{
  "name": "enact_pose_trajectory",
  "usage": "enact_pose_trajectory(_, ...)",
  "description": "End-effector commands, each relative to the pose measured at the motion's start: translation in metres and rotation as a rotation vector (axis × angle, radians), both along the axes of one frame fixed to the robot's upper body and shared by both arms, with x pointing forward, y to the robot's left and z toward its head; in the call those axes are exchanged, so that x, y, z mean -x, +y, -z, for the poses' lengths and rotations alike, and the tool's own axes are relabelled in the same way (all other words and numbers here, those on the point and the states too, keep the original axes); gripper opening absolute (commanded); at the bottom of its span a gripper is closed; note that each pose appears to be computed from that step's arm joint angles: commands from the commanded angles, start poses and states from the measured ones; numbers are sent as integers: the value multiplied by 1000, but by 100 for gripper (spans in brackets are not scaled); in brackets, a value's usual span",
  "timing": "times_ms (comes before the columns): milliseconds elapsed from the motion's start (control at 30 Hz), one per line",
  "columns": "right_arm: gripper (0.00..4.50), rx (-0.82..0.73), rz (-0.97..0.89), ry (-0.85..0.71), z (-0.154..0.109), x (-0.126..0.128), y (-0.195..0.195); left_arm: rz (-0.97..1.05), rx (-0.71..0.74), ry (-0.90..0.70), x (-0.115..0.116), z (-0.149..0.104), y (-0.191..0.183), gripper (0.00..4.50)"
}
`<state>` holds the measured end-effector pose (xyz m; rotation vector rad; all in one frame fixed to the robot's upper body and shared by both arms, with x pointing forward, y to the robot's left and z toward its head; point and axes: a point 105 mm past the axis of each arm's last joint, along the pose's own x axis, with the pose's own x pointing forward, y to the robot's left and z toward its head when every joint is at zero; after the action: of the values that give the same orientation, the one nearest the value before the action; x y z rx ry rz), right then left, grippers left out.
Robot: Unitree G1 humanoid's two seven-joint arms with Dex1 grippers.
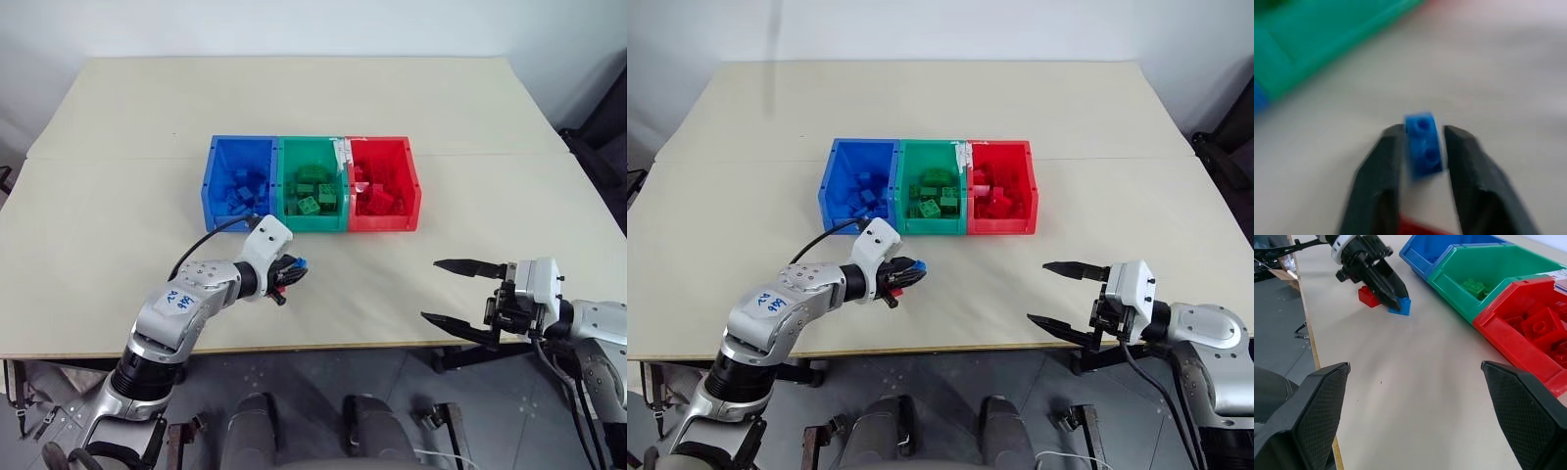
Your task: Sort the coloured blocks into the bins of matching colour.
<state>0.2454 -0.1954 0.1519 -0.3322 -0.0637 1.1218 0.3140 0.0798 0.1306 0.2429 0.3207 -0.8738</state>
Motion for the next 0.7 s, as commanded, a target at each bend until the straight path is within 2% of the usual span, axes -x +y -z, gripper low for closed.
enact_pose_trajectory(33, 450, -55, 5, -62, -18, 2, 2, 80, 101, -135, 2, -25, 0, 121)
enact_pose_trajectory(133, 450, -88, 21, -75, -24, 0, 2, 81, 137, -202, 1, -33, 13, 121)
enact_pose_trajectory(400, 450, -94, 35, -70, -22, 1, 3, 2, 93, -209, -5, -21, 58, 121)
enact_pose_trajectory(533, 450, -89, 37, -70, -22, -2, 2, 77, 65, -212, -3, -26, 54, 121)
enact_pose_trajectory(700, 450, -85, 35, -72, -23, -4, 2, 151, 16, -162, -6, -33, 33, 268)
